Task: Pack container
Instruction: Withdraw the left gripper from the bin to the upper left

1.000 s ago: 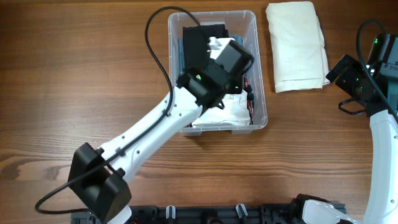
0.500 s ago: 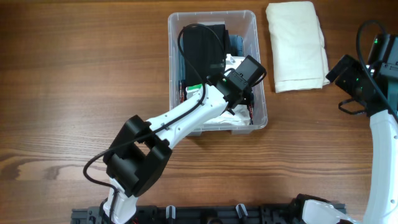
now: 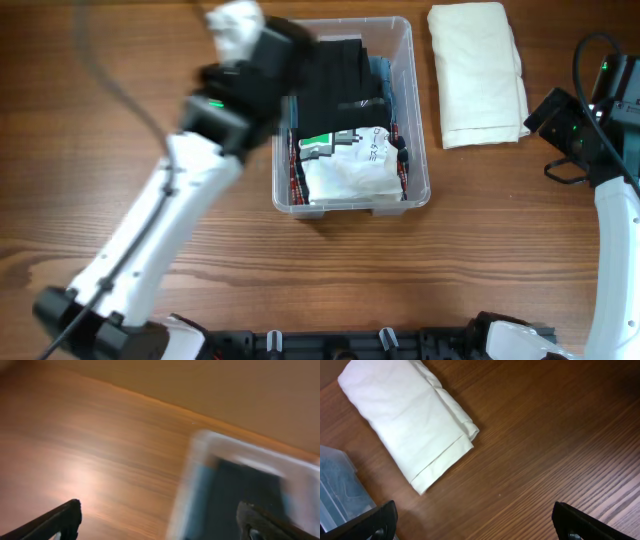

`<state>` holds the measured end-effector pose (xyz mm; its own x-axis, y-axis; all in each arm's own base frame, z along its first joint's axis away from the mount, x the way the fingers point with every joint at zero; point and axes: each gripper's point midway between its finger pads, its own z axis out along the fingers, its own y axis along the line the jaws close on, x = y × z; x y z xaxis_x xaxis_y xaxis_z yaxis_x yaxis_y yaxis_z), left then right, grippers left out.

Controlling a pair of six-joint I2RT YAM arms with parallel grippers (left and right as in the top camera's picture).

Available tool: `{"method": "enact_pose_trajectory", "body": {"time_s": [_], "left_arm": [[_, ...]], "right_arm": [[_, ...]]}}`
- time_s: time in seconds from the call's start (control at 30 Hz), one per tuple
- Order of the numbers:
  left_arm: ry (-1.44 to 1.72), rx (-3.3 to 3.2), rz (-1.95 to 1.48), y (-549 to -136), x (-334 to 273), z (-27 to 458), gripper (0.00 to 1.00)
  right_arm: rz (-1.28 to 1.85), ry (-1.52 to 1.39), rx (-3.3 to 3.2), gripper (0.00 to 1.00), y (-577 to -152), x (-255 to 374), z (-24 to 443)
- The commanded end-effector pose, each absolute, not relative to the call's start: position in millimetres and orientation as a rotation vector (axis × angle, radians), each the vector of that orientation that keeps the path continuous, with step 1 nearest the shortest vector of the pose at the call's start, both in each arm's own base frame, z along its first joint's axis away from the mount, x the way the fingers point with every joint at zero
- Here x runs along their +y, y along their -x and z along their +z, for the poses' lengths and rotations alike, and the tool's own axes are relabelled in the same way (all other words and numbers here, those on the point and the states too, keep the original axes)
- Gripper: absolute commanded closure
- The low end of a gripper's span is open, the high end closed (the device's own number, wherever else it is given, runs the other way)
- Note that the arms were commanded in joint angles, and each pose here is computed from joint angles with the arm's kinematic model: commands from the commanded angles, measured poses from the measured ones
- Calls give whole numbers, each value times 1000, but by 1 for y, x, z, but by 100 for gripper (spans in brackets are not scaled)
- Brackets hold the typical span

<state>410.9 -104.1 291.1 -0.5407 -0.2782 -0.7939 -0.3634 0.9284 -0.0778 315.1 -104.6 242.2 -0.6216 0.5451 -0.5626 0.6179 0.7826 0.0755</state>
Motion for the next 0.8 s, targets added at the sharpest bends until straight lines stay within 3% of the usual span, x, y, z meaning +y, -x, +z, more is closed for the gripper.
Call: {"method": "enact_pose_trajectory", "body": {"time_s": [0.0, 0.17, 0.33, 0.77], "left_arm": [[674, 2149, 334, -413, -9, 285, 0], [881, 2092, 438, -407, 69, 284, 0], [961, 2064, 476, -401, 99, 284, 0], [975, 2059, 483, -399, 104, 284, 0]], "right_arm": [[-175, -875, 2395, 0, -316, -106, 241], [-175, -876, 2394, 0, -316, -106, 241], [-175, -876, 2395, 0, -316, -106, 241], [-174, -865, 2380, 0, -319, -107, 243]]}}
